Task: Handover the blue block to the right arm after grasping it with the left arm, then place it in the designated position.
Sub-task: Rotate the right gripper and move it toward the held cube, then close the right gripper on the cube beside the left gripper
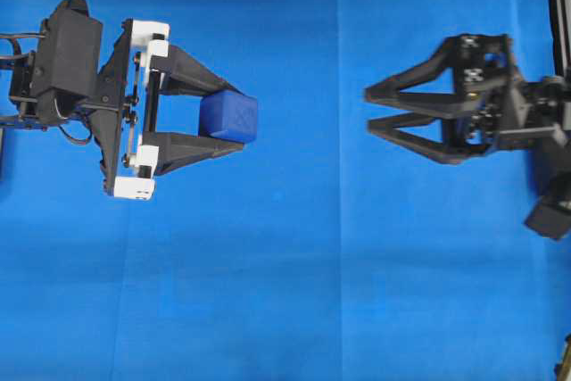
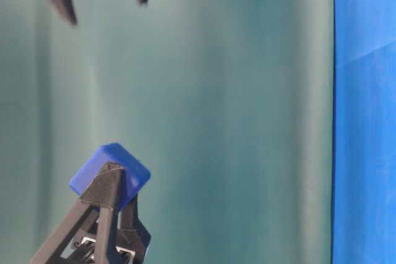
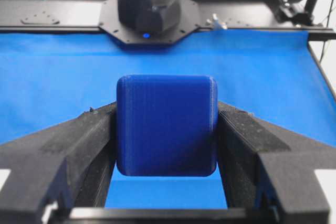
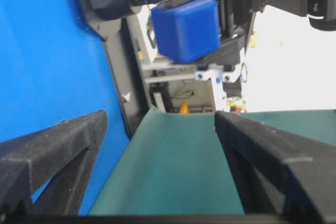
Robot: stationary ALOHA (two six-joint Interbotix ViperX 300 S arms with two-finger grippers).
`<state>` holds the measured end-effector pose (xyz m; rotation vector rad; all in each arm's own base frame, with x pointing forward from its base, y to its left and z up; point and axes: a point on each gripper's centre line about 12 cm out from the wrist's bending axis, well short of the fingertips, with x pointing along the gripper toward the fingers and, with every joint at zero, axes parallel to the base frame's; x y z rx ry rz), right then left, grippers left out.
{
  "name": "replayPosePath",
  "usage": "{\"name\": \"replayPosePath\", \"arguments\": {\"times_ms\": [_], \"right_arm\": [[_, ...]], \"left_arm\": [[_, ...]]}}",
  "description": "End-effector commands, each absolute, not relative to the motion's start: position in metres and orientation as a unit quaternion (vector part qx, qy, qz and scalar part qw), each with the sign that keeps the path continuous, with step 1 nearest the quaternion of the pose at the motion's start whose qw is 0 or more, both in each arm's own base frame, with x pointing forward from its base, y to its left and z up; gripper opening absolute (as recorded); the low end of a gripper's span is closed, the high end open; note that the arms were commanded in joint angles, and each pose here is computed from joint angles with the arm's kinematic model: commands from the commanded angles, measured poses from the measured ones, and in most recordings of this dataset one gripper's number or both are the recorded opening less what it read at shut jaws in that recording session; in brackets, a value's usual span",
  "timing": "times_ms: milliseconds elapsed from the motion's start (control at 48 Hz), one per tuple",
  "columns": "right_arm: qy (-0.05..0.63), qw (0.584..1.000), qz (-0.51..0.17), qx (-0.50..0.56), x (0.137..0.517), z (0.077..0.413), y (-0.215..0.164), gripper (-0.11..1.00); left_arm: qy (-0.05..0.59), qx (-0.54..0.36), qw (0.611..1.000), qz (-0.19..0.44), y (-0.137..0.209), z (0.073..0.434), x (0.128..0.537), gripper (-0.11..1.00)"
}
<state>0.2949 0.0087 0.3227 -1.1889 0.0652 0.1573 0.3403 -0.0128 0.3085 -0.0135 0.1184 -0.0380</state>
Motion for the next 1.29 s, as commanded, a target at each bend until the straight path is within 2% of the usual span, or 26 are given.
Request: {"name": "replayPosePath", "arguments": {"times_ms": [0,688,1271], "right_arm": [[0.016,0.826,0.069,-0.560,0.310,0.337,0.010,0.96],[0.003,0.815,0.088,-0.573,0.410,0.341,0.013,0.96],[0.014,0.815,0.085,-0.573,0.419,0.341,0.012,0.96]], "left_arm": [[0.041,-0.009,0.999,-0.020,-0.013,0.321,0.338,0.49],[0.040,-0.010,0.999,-0.019,-0.013,0.321,0.339,0.49],[0.040,-0.010,0.999,-0.019,-0.013,0.321,0.339,0.49]]}}
